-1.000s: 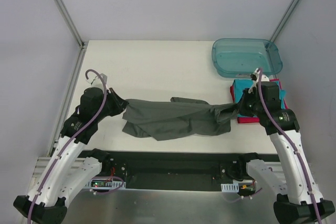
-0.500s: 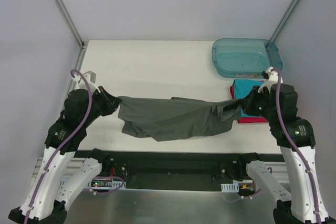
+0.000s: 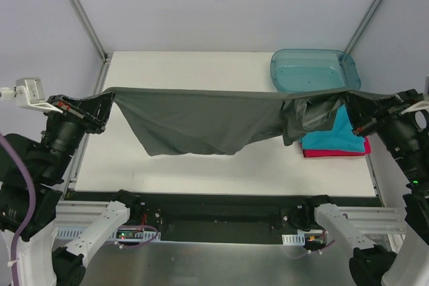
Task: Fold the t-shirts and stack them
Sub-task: Flatten out the tshirt
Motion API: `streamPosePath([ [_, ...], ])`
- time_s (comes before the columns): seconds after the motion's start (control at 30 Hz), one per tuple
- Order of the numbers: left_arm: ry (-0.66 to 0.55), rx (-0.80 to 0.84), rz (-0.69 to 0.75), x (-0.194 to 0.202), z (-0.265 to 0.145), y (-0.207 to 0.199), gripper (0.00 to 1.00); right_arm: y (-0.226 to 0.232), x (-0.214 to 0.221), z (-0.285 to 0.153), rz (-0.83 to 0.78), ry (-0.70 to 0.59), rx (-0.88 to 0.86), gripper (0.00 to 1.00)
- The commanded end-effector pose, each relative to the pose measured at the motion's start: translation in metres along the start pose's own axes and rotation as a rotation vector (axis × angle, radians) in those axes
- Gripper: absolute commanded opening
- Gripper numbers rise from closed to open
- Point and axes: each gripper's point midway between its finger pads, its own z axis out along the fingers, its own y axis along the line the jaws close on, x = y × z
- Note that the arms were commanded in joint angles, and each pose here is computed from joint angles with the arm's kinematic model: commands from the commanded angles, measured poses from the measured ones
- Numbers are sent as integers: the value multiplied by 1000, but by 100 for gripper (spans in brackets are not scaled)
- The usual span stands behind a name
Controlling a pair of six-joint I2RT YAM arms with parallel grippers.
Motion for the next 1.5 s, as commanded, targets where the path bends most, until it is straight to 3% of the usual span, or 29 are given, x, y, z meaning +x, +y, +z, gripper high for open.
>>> streamPosePath([
  [0.0,-72,9,60,-24,-7,-5,0,7,-20,-2,-52,-35,-24,0],
  [0.23,-62,-141,92,-17,23,23,0,-24,-8,44,-65,47,86,0],
  [0.33,-41,-304,141,-8,60,55,0,-53,4,89,-92,112,177,0],
  [0.47,15,-410,220,-3,119,76,0,-71,14,150,-174,178,167,0],
  [0.63,-52,-442,277,-59,182,79,0,-65,-8,206,-234,157,74,0],
  [0.8,-140,-400,333,-106,195,66,0,-50,-46,211,-268,45,20,0],
  [0.97,-141,-449,359,-101,176,78,0,-31,-35,185,-271,24,-68,0],
  [1.07,-88,-470,371,-67,161,98,0,-29,-2,165,-263,94,-98,0],
  [1.17,-12,-557,300,-7,141,137,0,-23,70,149,-217,239,-176,2],
  [1.23,86,-647,209,63,123,179,0,-29,130,139,-185,336,-163,3],
  [1.47,297,-814,-70,241,42,257,0,-37,333,77,44,767,-98,8],
])
